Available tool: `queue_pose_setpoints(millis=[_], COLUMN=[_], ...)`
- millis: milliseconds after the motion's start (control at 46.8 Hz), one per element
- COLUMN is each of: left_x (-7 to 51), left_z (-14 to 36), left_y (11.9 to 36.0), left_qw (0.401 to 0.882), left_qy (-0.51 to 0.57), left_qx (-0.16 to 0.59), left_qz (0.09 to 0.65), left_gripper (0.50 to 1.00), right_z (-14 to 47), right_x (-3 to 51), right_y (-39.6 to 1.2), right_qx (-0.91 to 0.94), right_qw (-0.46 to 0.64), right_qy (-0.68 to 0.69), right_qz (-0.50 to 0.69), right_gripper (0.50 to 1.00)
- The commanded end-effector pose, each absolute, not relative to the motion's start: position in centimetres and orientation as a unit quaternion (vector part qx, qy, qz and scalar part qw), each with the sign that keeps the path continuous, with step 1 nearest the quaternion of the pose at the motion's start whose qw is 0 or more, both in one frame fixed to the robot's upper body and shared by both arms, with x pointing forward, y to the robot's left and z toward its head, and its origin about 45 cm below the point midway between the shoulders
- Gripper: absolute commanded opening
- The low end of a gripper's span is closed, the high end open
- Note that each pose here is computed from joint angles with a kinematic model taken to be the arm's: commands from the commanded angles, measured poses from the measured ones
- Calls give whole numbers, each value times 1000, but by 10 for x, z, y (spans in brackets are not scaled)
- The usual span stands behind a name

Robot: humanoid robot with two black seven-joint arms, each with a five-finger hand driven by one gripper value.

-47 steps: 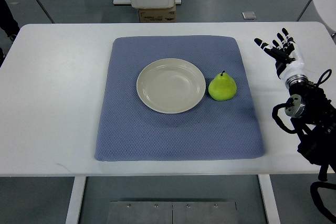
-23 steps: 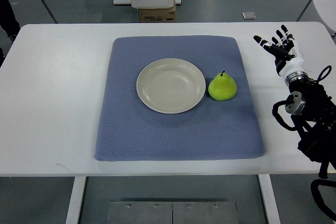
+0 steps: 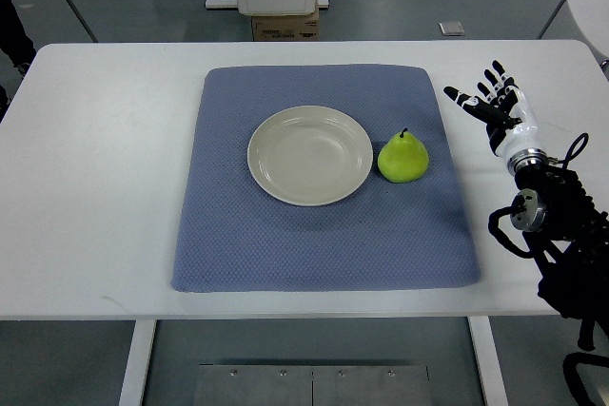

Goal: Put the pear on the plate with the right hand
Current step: 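Move the open right hand toward the green pear beside the plate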

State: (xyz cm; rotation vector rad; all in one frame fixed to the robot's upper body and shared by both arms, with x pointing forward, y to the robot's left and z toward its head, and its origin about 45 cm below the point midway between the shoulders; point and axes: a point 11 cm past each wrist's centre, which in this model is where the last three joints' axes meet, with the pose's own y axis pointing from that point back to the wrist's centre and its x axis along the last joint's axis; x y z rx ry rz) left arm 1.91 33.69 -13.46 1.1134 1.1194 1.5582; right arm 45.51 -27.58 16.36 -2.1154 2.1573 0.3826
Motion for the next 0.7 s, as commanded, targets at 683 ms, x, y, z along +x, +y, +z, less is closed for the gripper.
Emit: queue_pose_setpoints(millis=[683], left_x=[20], left_z=[-135], left_y=[337], left_qw=[446], left_qy=[452], left_qx=[449], left_qz=[629], left_gripper=[1000], right_z=[157], right_x=[441], right_y=[-285], right_qx=[-710], right_qw=[48], right_qy=[693], right_qz=[116], right_gripper=[1000])
